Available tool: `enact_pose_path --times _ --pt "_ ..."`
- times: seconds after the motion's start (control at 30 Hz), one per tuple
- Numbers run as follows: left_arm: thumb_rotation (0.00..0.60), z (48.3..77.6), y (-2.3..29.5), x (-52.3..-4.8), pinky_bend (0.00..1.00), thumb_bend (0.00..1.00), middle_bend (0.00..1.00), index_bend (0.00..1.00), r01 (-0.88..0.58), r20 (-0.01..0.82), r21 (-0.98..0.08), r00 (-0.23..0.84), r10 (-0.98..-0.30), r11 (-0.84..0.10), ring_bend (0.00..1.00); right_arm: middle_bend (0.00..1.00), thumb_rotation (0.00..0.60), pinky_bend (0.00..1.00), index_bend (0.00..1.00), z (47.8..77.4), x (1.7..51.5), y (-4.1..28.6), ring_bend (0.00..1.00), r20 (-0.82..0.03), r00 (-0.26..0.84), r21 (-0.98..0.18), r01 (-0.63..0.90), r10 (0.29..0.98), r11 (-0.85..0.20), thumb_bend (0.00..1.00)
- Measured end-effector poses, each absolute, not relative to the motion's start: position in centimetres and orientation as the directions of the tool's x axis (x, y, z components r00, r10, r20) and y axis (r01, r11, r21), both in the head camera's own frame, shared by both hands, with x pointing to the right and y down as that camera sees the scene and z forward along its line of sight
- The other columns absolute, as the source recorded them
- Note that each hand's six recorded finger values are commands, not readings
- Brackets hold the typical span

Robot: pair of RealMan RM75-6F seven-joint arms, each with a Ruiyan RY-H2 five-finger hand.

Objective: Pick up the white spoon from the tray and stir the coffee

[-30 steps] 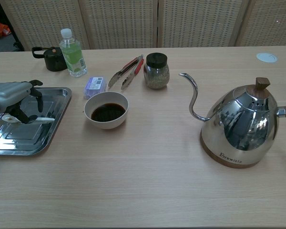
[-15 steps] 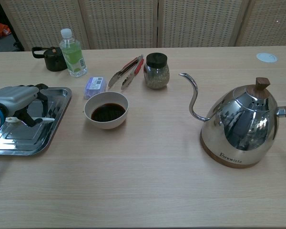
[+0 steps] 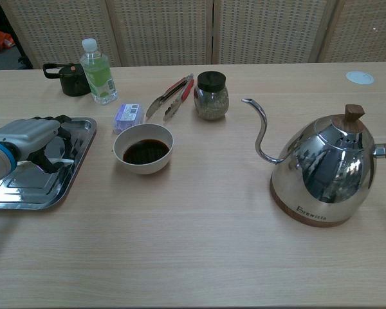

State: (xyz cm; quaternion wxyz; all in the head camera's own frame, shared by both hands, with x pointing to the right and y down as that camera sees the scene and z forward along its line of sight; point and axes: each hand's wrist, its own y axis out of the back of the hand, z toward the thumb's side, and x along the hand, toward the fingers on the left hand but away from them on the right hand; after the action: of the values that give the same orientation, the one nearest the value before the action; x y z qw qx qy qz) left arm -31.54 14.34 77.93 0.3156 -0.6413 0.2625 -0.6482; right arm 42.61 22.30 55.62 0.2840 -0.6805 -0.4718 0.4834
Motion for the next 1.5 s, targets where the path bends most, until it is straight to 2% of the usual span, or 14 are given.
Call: enact_pose_path --times 0.53,0.97,1.5 --pt "0.600 78.2 14.5 -31.1 0.00 0.40 0.00 0.53 0.084 0.664 -0.746 0.025 -0.747 -0.661 0.00 0.00 0.600 0.00 0.00 55.6 42.7 22.2 0.00 -0.389 0.086 -0.842 0.371 0.917 -0.392 0.00" --pt "0.600 78.3 14.4 -31.4 0.00 0.40 0.00 0.64 0.084 0.652 -0.756 0.015 -0.758 -0.649 0.00 0.00 0.600 0.00 0.00 55.6 42.7 22.2 0.00 -0.390 0.088 -0.840 0.373 0.917 -0.393 0.00" --pt "0.600 76.7 13.8 -31.9 0.00 0.41 0.00 0.64 0.056 0.627 -0.778 0.022 -0.778 -0.626 0.00 0.00 0.600 0.00 0.00 55.7 42.5 22.3 0.00 -0.394 0.096 -0.838 0.372 0.914 -0.400 0.00"
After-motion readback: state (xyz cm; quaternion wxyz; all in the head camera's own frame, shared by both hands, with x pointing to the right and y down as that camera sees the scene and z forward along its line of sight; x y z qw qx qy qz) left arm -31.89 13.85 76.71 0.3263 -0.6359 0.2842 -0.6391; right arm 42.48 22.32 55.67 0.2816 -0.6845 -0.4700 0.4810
